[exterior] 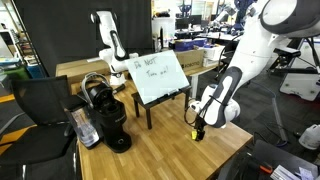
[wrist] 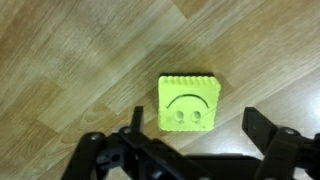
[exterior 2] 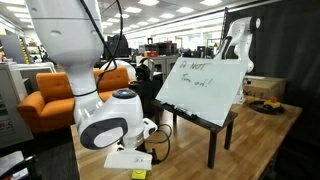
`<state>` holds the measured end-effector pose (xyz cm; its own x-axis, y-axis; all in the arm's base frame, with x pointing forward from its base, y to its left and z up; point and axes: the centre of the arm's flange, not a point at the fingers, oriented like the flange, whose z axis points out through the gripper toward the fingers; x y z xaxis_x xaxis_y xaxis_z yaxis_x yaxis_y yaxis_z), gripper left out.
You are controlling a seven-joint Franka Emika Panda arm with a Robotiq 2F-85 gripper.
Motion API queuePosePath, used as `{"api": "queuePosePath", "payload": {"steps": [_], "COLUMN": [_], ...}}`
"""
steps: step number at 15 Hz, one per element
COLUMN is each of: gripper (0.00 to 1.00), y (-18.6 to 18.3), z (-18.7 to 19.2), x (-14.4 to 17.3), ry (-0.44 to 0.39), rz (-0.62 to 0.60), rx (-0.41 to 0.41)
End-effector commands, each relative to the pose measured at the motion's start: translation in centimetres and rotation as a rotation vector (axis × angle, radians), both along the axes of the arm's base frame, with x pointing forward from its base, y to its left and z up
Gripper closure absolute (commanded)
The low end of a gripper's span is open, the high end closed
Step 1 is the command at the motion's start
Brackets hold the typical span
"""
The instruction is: Use the eraser to clean the whiteboard
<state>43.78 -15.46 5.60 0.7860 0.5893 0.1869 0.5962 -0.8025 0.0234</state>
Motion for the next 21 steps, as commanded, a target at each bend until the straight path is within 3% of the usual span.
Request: {"api": "queuePosePath", "payload": {"steps": [1, 14, 16, 17, 18, 21], "gripper": [0.00, 0.00, 0.10, 0.29, 0.31, 0.51], "y": [0.07, 0.13, 0.17, 0.15, 0.12, 0.02], "z": [-0.24, -0.60, -0.59, -0.56, -0.56, -0.50], "x": [-0.02, 0.00, -0.05, -0.07, -0.08, -0.13], "ry": [-0.010, 0.001, -0.001, -0.002, -0.004, -0.008], "rz": [-0.004, -0.011, -0.008, -0.008, -0.008, -0.007], "rx": [-0.017, -0.030, -0.034, -0.036, -0.038, -0.044]}}
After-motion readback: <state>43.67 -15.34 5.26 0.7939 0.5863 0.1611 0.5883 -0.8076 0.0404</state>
